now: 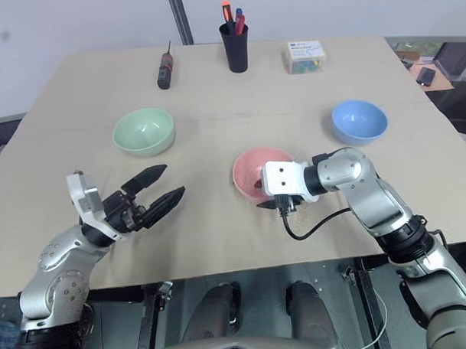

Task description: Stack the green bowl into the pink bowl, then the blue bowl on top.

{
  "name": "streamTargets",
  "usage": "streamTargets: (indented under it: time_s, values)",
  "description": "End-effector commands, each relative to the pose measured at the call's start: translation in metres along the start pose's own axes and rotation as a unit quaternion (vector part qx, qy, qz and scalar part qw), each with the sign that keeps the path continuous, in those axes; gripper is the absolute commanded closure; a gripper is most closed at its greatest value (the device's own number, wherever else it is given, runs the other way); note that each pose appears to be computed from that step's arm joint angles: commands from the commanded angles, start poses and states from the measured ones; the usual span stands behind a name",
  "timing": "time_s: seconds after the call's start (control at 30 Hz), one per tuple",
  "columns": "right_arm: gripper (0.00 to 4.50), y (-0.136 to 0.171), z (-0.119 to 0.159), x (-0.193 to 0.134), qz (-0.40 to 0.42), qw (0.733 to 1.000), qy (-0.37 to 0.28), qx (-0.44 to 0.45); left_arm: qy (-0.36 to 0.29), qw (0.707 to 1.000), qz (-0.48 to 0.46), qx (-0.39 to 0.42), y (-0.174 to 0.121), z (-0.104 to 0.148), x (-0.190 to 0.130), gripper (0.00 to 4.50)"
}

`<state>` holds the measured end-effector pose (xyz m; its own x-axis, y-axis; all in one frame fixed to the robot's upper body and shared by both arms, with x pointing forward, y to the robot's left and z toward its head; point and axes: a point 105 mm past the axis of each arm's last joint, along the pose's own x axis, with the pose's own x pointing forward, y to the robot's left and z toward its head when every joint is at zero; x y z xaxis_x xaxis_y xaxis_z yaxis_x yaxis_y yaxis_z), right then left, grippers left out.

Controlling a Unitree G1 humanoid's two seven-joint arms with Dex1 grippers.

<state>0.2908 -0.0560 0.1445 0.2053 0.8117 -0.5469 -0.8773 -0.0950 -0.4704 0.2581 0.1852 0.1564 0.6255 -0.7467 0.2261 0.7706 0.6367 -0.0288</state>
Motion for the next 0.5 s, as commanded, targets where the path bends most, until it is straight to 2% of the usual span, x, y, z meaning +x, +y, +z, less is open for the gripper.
streamTargets:
  time_s: [0.03, 0.1, 0.17, 0.33, 0.5]
  values:
    - [0.75, -0.008, 0.011, -0.006, -0.020, 1.000, -0.013, -0.019, -0.006, 1.000, -0.003, 0.015, 0.001, 0.005, 0.000, 0.00]
    - [0.06, -0.010, 0.016, -0.010, -0.027, 0.999, -0.030, -0.009, -0.006, 1.000, -0.002, 0.016, 0.002, 0.005, 0.000, 0.00]
    - [0.06, -0.015, 0.024, -0.018, -0.047, 0.997, -0.061, 0.008, -0.006, 1.000, 0.001, 0.018, 0.003, 0.006, 0.001, 0.00]
    - [0.06, -0.031, 0.025, -0.068, -0.128, 0.981, -0.122, 0.081, -0.006, 0.999, 0.037, 0.024, 0.014, 0.014, 0.006, 0.00]
    - [0.06, -0.023, 0.014, -0.113, -0.195, 0.955, -0.179, 0.131, 0.009, 0.998, 0.062, 0.028, 0.027, 0.019, 0.012, 0.00]
